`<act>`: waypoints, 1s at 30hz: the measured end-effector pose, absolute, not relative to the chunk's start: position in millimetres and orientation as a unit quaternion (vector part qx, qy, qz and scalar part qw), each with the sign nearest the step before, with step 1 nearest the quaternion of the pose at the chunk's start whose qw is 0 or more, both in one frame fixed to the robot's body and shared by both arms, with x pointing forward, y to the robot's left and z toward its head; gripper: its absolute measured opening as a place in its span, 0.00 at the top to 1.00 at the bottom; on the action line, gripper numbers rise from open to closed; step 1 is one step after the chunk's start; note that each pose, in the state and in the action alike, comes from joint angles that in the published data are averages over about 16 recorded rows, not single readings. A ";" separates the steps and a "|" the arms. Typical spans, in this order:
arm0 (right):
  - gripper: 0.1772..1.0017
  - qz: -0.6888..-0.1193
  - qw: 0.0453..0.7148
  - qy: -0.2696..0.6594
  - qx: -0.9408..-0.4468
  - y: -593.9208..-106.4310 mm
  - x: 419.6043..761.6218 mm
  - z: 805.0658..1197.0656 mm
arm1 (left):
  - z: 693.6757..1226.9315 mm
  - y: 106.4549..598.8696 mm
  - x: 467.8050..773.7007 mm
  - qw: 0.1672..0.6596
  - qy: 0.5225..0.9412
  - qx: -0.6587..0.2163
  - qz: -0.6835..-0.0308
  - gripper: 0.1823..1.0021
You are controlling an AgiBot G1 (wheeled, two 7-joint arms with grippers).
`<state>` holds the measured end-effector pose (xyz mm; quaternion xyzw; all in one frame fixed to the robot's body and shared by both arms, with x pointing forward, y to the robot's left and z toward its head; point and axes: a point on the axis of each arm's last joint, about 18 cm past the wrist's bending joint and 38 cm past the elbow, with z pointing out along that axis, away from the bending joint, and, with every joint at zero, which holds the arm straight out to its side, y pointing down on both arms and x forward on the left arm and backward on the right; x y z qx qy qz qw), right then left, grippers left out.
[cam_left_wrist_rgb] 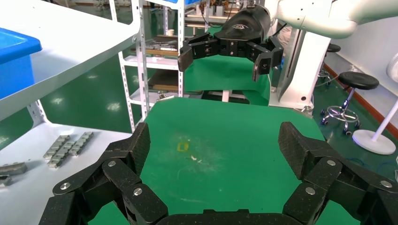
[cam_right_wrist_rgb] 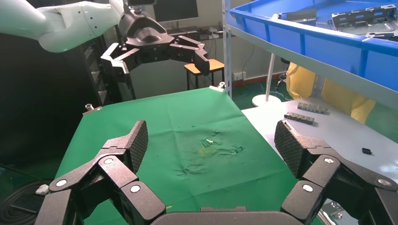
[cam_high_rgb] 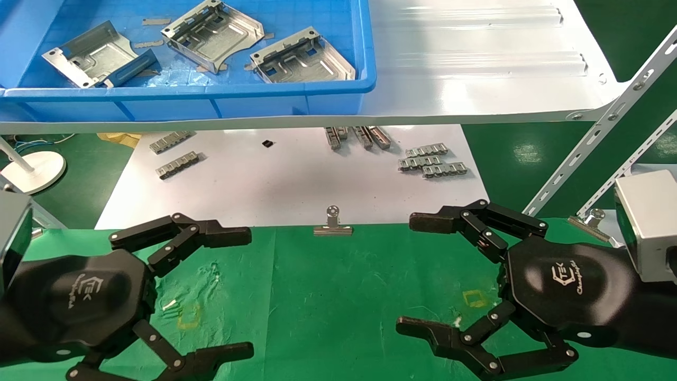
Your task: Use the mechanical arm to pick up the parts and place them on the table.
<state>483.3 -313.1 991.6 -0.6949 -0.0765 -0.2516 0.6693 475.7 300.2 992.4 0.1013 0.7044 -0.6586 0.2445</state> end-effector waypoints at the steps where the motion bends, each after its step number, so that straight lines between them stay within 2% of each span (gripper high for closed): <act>1: 0.00 -0.252 0.669 -0.076 -0.695 -313.1 483.3 991.6 | 992.4 300.2 475.7 0.245 0.704 0.101 -0.659 0.00; 9: 0.02 -0.252 0.669 -0.076 -0.695 -313.1 483.3 991.6 | 992.4 300.2 475.7 0.245 0.704 0.101 -0.659 0.00; 16: 0.07 -0.252 0.669 -0.076 -0.695 -313.1 483.3 991.6 | 992.4 300.2 475.7 0.245 0.704 0.101 -0.659 0.00; 22: 0.16 -0.252 0.669 -0.076 -0.695 -313.1 483.3 991.6 | 992.4 300.2 475.7 0.245 0.704 0.101 -0.659 0.00; 30: 0.35 -0.252 0.669 -0.076 -0.695 -313.1 483.3 991.6 | 992.4 300.2 475.7 0.245 0.704 0.101 -0.659 0.00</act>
